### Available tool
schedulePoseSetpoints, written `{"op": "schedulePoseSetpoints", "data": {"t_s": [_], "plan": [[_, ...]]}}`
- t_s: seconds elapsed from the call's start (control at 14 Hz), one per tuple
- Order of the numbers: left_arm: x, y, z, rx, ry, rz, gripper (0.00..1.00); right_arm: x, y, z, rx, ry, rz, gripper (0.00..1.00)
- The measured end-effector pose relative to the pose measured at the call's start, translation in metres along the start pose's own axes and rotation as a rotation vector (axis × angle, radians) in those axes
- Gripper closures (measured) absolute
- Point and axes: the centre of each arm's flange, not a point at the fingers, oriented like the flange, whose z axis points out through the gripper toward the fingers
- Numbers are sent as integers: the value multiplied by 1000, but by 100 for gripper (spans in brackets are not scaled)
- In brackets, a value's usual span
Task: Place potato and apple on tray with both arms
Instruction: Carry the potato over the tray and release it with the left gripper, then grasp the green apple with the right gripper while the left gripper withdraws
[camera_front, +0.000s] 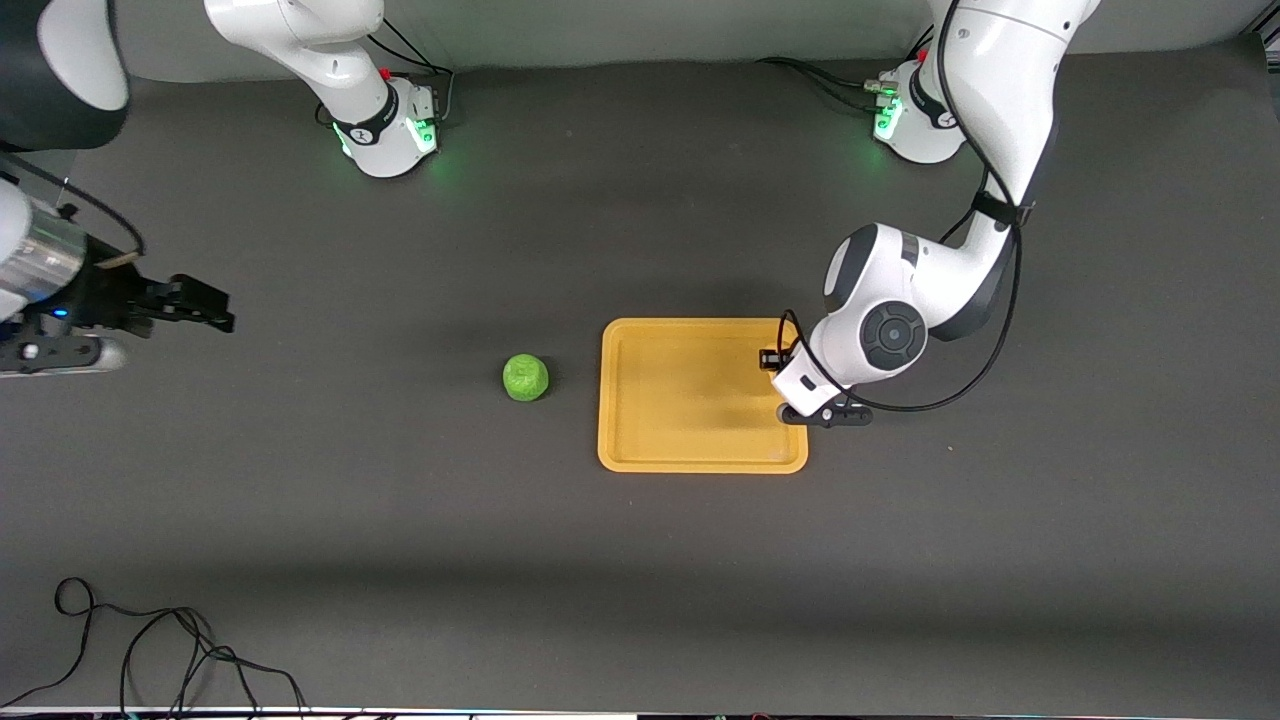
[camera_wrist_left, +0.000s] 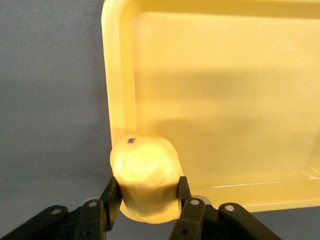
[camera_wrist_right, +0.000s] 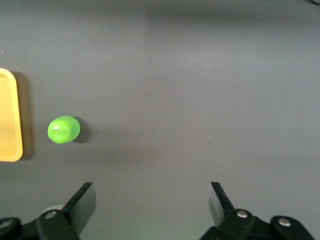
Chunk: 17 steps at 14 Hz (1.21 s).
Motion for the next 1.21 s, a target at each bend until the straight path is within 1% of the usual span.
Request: {"op": "schedulePoseSetpoints", "data": {"t_s": [0.07,0.21,0.29,0.36,0.43,0.57,0.64,0.79,1.0,1.14,1.21], "plan": [[1,-1,3,2,-4,-3,50,1,-17,2,0,1,-17,0],[5,0,7,3,-5,-2,49,-1,-70,5,-2,14,-13,0],[6,3,8,2,1,2,44,-5,-105,6,-1,26,4,0],[8,7,9,-1,11,7,33,-12,-143,9,0,37,25,0],[8,10,10,-1,14,11,23,-21,-181,13,1,44,42,0],[8,11,10,-2,14,13,22,-42,-240,25,1,49,52,0],[8,11,10,-1,13,13,22,-49,-257,33,1,50,46,0],[8,11,10,-2,13,12,22,-49,-267,59,8,65,43,0],[10,12,3,-5,16,2,22,-43,-257,129,23,94,59,0],[10,8,-13,-2,-3,-3,21,-48,-253,179,35,118,60,0],[10,3,-30,-4,-14,-11,19,-52,-250,206,40,127,61,0]]}}
